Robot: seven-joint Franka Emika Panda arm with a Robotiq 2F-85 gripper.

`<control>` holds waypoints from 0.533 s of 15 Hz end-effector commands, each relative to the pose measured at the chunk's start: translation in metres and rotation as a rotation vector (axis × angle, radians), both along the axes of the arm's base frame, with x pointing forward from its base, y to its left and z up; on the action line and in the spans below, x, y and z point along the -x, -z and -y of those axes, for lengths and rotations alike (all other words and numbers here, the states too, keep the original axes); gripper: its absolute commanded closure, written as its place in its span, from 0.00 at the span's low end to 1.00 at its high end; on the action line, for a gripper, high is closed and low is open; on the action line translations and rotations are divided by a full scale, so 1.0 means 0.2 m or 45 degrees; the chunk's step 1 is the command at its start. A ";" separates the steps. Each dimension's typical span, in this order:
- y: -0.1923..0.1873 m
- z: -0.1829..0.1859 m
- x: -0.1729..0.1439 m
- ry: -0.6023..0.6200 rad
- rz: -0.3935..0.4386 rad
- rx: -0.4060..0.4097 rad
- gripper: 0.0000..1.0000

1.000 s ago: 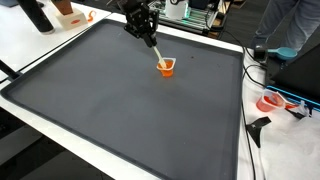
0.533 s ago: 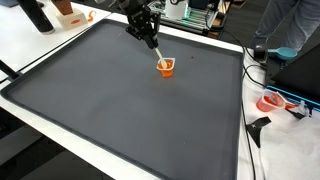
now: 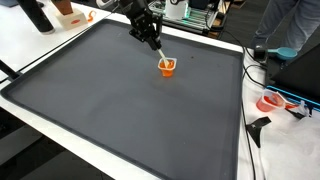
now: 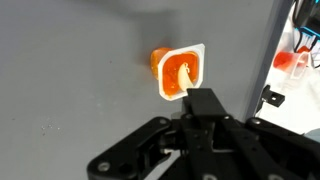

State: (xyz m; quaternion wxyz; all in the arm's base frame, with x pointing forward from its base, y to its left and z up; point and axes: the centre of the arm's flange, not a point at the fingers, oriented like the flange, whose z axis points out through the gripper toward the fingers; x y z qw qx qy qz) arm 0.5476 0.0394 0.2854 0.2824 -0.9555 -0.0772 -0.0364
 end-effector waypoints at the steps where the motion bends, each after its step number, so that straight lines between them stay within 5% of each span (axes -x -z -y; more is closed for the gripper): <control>1: 0.03 0.04 0.03 0.046 -0.052 -0.088 0.97; 8: 0.12 0.16 0.04 0.133 -0.147 -0.236 0.97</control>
